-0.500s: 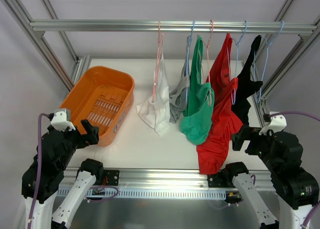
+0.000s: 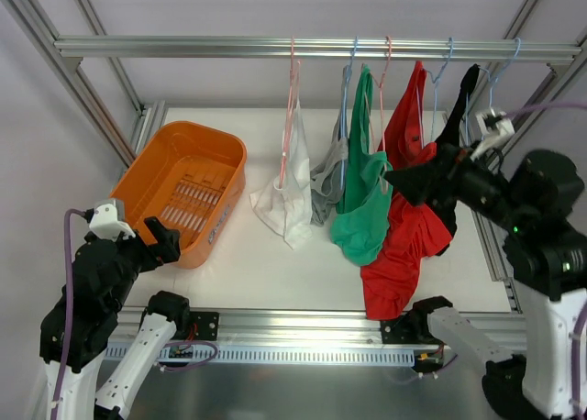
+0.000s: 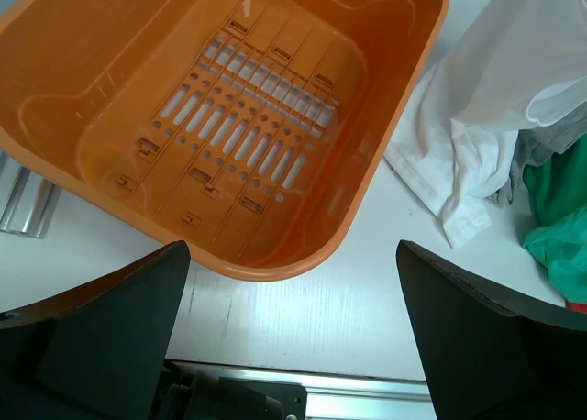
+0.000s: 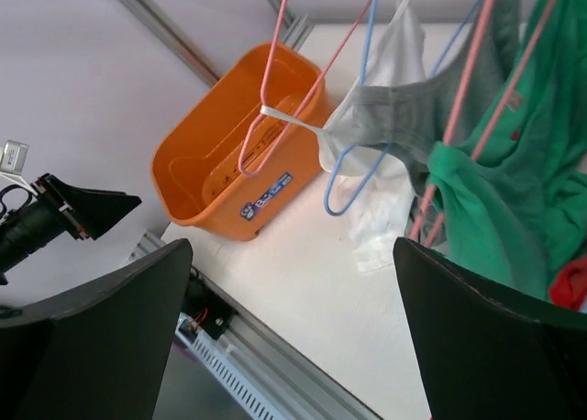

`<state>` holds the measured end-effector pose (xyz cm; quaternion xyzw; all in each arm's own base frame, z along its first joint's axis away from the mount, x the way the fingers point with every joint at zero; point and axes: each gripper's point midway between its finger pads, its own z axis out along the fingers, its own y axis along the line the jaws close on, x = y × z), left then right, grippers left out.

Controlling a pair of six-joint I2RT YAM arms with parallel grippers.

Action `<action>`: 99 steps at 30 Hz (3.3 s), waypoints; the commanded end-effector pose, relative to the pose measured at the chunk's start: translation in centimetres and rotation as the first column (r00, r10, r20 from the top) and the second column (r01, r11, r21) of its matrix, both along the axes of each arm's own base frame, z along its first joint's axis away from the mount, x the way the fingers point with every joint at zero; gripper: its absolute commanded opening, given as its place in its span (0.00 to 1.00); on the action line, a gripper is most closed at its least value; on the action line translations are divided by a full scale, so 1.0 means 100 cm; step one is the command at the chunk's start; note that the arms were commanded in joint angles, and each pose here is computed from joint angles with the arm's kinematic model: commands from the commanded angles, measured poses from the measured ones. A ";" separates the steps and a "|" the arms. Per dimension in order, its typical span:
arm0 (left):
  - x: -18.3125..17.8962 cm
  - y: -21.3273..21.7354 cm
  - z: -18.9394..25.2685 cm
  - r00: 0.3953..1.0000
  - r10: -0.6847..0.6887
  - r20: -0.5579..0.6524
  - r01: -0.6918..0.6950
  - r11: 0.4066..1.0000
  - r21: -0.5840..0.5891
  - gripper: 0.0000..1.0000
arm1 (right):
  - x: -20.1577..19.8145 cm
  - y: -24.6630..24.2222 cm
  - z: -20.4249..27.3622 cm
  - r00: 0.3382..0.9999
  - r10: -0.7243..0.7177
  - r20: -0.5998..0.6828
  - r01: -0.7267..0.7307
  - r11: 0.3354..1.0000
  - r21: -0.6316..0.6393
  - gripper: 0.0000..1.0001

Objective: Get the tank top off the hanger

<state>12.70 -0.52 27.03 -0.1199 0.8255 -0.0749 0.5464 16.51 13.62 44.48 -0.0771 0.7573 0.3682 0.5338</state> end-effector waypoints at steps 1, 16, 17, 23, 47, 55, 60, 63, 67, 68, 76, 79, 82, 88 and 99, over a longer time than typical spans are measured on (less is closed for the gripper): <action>0.006 0.003 -0.005 0.999 0.042 -0.015 -0.042 0.999 -0.007 0.99 | 0.032 0.031 0.031 0.999 0.049 0.020 -0.050 0.998 0.048 0.97; 0.011 0.000 -0.010 0.998 0.044 -0.035 -0.045 0.999 -0.021 0.99 | 0.159 0.178 0.010 0.964 -0.232 0.132 0.262 0.918 -0.299 0.71; 0.011 -0.001 -0.010 0.999 0.034 -0.040 -0.035 0.999 -0.020 0.99 | 0.168 0.185 -0.002 0.961 -0.247 0.127 0.276 0.905 -0.325 0.69; 0.012 -0.008 -0.012 0.998 -0.012 -0.056 0.011 1.000 -0.016 0.99 | 0.189 0.197 -0.032 0.938 -0.325 0.123 0.347 0.861 -0.372 0.43; 0.014 -0.037 -0.003 0.981 -0.190 -0.033 0.188 0.981 -0.042 0.99 | 0.153 0.182 0.031 0.957 -0.238 0.164 0.267 0.944 -0.191 0.00; 0.026 -0.103 0.076 0.841 -0.502 0.202 0.528 0.844 -0.097 0.99 | 0.097 0.169 0.000 0.995 -0.037 0.097 0.060 0.967 -0.249 0.00; 0.055 -0.124 0.123 0.788 -0.530 0.314 0.586 0.802 -0.117 0.99 | 0.034 0.147 -0.033 0.985 0.173 0.016 -0.163 0.954 -0.251 0.00; 0.075 -0.141 0.134 0.750 -0.555 0.360 0.634 0.759 -0.149 0.99 | 0.001 0.118 -0.037 0.974 0.227 0.018 -0.219 0.954 -0.203 0.00; 0.089 -0.180 0.152 0.589 -0.663 0.462 0.779 0.619 -0.105 0.95 | -0.028 0.087 -0.033 0.965 0.258 0.046 -0.249 0.959 -0.138 0.00; 0.081 -0.195 0.154 0.534 -0.702 0.471 0.820 0.566 -0.085 0.91 | -0.034 0.081 -0.035 0.963 0.268 0.035 -0.261 0.955 -0.139 0.00; 0.085 -0.261 0.168 0.360 -0.783 0.507 0.885 0.458 0.080 0.65 | -0.064 0.066 -0.016 0.933 0.353 0.067 -0.347 0.934 -0.081 0.00; 0.092 -0.270 0.173 0.350 -0.770 0.533 0.879 0.467 0.098 0.61 | -0.066 0.063 -0.014 0.933 0.352 0.070 -0.347 0.935 -0.077 0.00; 0.104 -0.274 0.169 0.378 -0.757 0.533 0.861 0.499 0.097 0.49 | -0.068 0.062 -0.013 0.932 0.357 0.070 -0.352 0.933 -0.072 0.00; 0.118 -0.274 0.158 0.427 -0.738 0.523 0.831 0.548 0.095 0.40 | -0.069 0.062 -0.013 0.929 0.363 0.071 -0.358 0.931 -0.076 0.00; 0.106 -0.274 0.155 0.387 -0.754 0.531 0.853 0.511 0.105 0.08 | -0.055 0.054 -0.016 0.954 0.288 0.087 -0.278 0.954 -0.111 0.00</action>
